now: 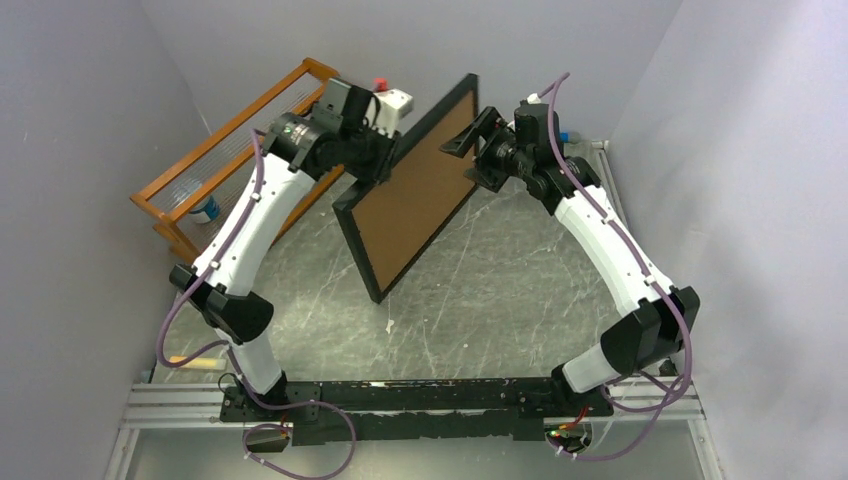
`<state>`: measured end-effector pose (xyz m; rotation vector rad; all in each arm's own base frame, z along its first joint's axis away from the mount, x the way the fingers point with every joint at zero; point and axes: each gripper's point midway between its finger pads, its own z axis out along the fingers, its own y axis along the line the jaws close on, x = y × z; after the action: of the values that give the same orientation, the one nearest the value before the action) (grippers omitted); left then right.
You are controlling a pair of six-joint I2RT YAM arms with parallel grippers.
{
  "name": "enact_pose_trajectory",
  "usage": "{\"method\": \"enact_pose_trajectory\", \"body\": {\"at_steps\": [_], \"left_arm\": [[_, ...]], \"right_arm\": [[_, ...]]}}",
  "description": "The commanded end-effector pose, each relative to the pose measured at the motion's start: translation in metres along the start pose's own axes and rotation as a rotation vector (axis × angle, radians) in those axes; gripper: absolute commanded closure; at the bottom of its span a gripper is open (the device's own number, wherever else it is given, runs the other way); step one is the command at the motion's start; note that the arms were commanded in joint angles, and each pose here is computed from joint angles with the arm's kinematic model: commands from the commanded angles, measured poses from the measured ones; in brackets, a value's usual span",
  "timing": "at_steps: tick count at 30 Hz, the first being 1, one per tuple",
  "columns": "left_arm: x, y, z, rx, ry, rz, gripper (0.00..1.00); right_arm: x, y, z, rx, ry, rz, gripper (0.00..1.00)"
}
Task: Put the photo into the frame
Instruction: Turn over the photo frame at the center of the board.
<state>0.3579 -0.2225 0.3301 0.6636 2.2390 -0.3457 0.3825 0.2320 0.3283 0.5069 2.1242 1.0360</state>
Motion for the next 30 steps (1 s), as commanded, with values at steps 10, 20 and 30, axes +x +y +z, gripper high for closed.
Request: {"method": "enact_pose_trajectory", "body": {"at_steps": [10,20,30], "left_arm": [[-0.023,-0.078,-0.015,0.133,-0.110,0.175,0.66],[0.011,-0.174,-0.047,0.760,-0.138,0.261,0.28],[-0.002,-0.207,-0.071,1.005,-0.197,0.176,0.17]], "right_arm": [[-0.021,0.020,-0.005,-0.066,-0.012,0.122,0.11],[-0.028,-0.020,-0.015,0.030,-0.003,0.186,0.15],[-0.020,-0.058,-0.040,0.066,0.021,0.218,0.39]]}}
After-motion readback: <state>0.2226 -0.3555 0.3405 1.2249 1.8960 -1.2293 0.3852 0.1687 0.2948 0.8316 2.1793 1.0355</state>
